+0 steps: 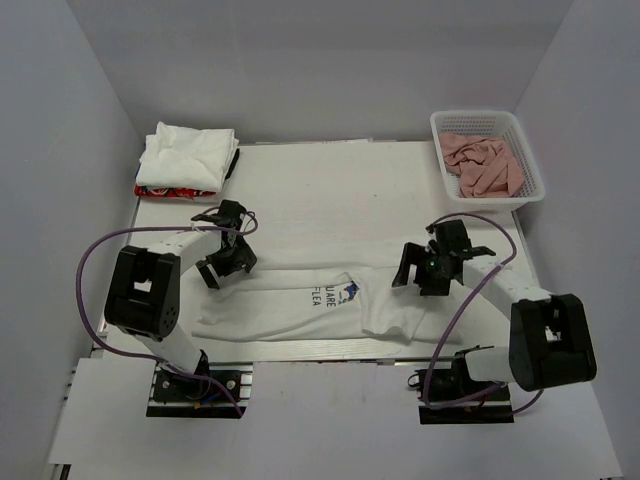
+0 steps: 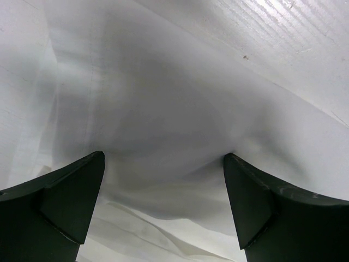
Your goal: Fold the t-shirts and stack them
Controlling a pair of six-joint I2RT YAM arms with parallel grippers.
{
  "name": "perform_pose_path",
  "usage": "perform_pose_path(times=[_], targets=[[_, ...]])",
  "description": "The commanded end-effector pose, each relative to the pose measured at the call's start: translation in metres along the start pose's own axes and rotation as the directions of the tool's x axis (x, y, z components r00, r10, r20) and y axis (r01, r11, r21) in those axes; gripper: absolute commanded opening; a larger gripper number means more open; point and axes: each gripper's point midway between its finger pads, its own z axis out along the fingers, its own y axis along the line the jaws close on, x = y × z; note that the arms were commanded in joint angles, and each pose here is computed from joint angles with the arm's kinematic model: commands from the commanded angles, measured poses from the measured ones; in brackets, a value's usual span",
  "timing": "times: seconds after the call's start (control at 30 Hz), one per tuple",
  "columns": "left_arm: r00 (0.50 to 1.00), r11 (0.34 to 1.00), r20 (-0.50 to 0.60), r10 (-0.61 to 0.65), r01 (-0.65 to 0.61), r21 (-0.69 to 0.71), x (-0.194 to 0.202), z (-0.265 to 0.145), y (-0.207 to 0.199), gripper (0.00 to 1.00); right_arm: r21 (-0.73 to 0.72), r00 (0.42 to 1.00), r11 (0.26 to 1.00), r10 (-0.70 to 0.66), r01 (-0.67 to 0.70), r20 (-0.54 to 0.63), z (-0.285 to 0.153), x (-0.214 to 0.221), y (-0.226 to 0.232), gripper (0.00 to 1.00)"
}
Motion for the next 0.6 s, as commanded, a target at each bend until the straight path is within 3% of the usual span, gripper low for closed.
perform_pose_path(times=[0.0,0.07,0.17,0.2,0.27,0.33,0.37,0.4,0.43,0.5,0.57], targets=[[1.0,0.997,0.014,-0.002,0.003,-0.081,-0.003,0.012,0.013,1.0,0.044,0.999,0.999,0.023,-0.024,0.023,0.015,-0.017,-0.007,0.9],[1.0,0.994,-0.014,-0.003,0.001,-0.111,0.007,0.017,0.021,1.0,0.098,0.999,0.994,0.044,-0.045,0.007,0.025,-0.023,-0.015,0.9],[0.999,0.993,-0.04,0.011,-0.016,-0.118,0.013,0.015,0.02,1.0,0.132,0.996,0.99,0.048,-0.057,0.068,0.043,-0.081,-0.016,0.9],[0.998,0.99,-0.051,0.019,-0.026,-0.141,0.018,0.013,0.024,1.0,0.183,0.998,0.981,0.067,-0.062,-0.02,0.066,-0.071,-0.031,0.9],[0.997,0.993,-0.073,0.015,-0.024,-0.118,0.02,0.01,0.018,1.0,0.136,0.996,0.988,0.059,-0.067,0.062,0.066,-0.134,-0.015,0.9],[0.995,0.995,-0.098,0.014,-0.024,-0.1,0.032,0.007,0.02,1.0,0.146,0.996,0.986,0.083,-0.08,-0.017,0.095,-0.135,-0.023,0.9],[0.992,0.996,-0.126,-0.007,-0.004,-0.085,0.039,0.006,0.019,1.0,0.104,0.996,0.993,0.055,-0.062,0.073,0.088,-0.186,-0.005,0.9],[0.989,0.997,-0.15,-0.002,-0.01,-0.077,0.049,0.006,0.017,1.0,0.118,0.998,0.991,0.055,-0.057,0.023,0.109,-0.182,-0.013,0.9],[0.983,0.997,-0.186,-0.001,-0.013,-0.074,0.061,0.006,0.023,1.0,0.101,0.998,0.995,0.012,-0.019,0.068,0.107,-0.209,-0.003,0.9],[0.951,0.997,-0.306,0.051,-0.032,0.067,0.102,-0.005,0.006,1.0,0.088,0.989,0.995,-0.058,0.046,0.138,0.116,-0.251,0.007,0.9],[0.934,0.992,-0.345,0.097,-0.061,0.114,0.125,-0.012,0.007,1.0,0.035,0.977,0.992,-0.122,0.118,0.176,0.12,-0.28,0.026,0.9]])
